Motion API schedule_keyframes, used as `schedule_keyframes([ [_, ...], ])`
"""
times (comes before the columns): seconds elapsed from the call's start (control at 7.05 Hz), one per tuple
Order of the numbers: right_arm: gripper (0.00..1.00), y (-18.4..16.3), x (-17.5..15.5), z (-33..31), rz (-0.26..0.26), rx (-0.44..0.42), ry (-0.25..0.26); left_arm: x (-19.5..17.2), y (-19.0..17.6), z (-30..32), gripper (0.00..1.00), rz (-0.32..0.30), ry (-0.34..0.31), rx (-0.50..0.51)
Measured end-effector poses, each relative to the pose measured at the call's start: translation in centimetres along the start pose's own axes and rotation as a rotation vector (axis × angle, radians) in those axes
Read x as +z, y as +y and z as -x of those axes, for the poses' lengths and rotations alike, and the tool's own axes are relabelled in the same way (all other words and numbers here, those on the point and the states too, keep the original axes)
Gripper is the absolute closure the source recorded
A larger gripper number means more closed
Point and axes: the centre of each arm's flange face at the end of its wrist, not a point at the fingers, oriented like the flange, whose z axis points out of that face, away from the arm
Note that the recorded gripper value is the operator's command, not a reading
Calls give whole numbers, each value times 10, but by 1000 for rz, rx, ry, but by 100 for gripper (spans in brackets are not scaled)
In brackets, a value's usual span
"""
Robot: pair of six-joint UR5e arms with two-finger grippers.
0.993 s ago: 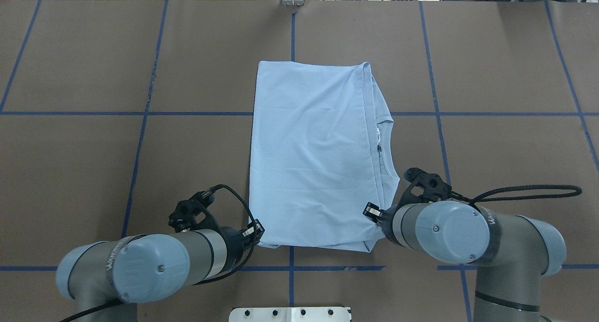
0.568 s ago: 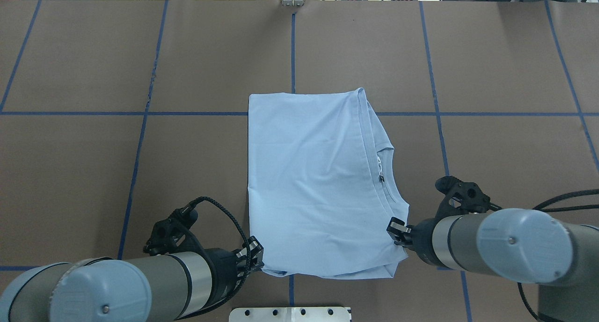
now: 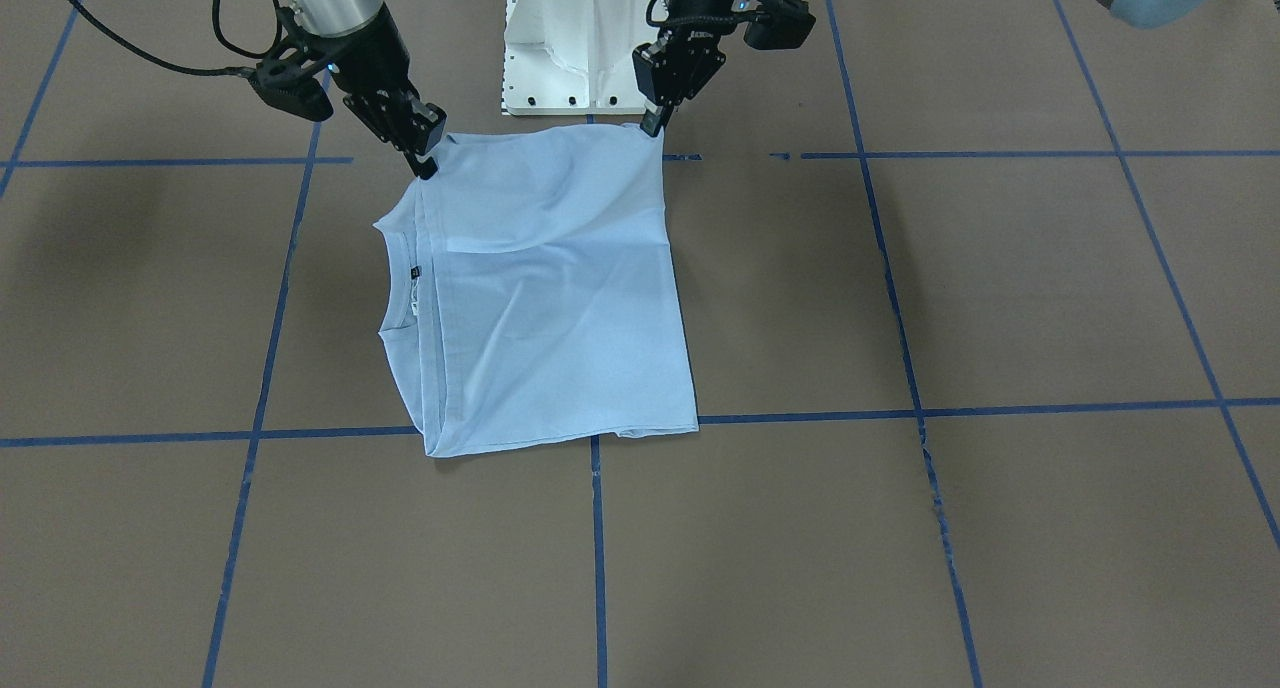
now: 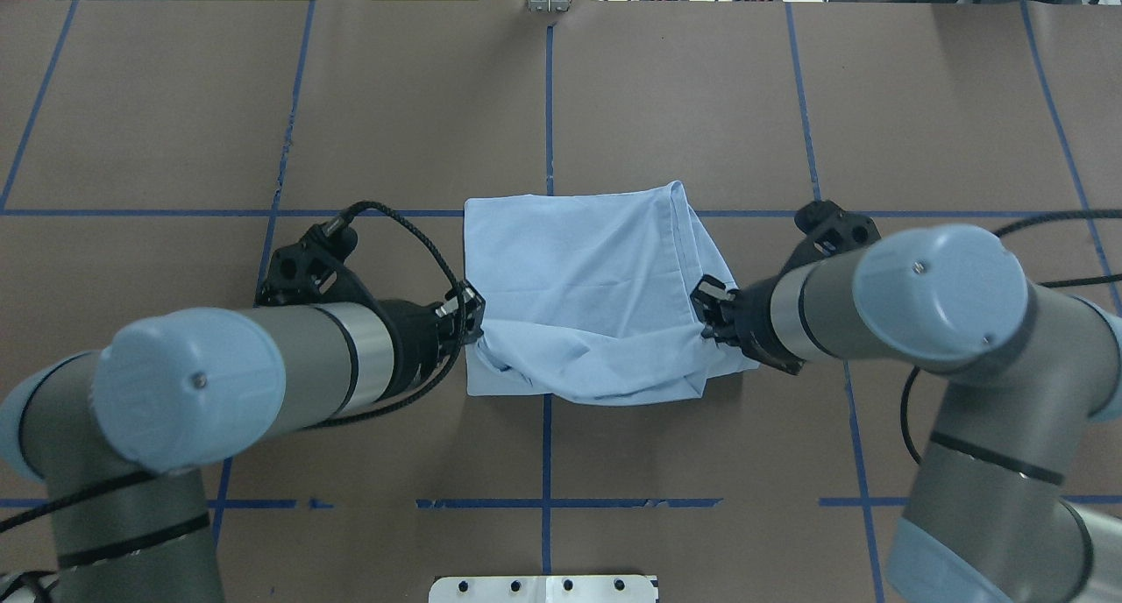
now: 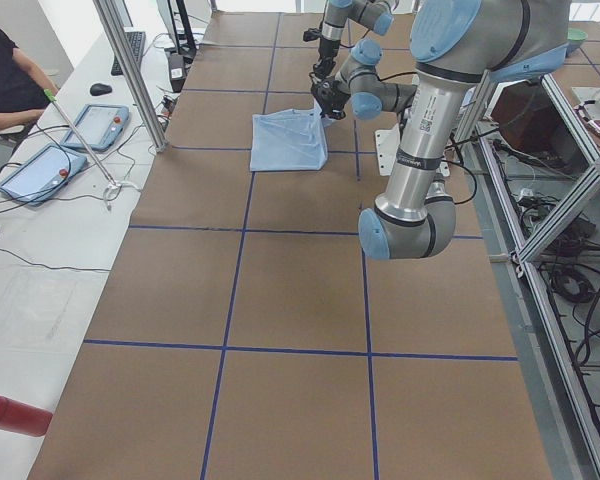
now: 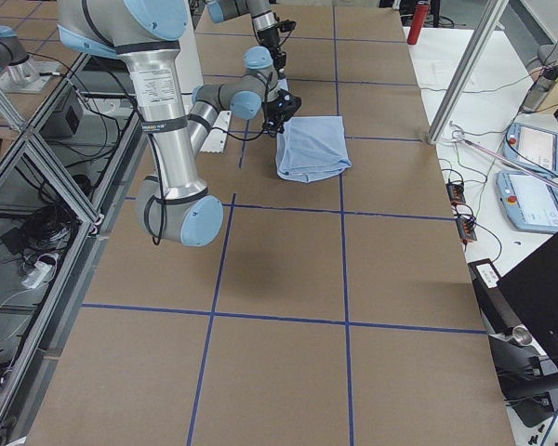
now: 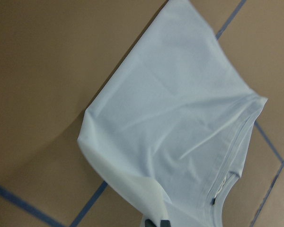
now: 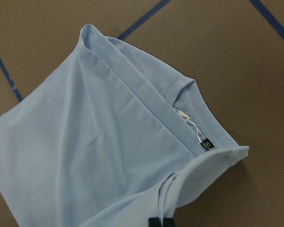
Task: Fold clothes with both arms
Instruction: 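Lift the near edge with both grippers and fold it toward the far edge, then lay the folded edge down and open both grippers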
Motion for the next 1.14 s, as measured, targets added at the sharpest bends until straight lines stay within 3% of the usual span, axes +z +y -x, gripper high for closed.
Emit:
schedule_keyframes([
  [0.28, 100, -45, 29, 32, -52, -12, 44, 59, -48, -9, 100, -81, 11, 49],
  [0.57, 100, -69, 52, 59, -81, -18, 71, 108, -73, -7, 100, -119, 3, 75],
  [0.85, 100, -88, 76, 66, -91, -16, 66, 129, -89, -10, 98, -145, -4, 88],
  [0.99, 1, -110, 100, 74, -87, -20, 50, 146, -107, -13, 54, -171, -12, 111],
  [1.14, 0, -138, 129, 96, -81, -47, 48, 181, -133, -14, 49, -213, -14, 142],
])
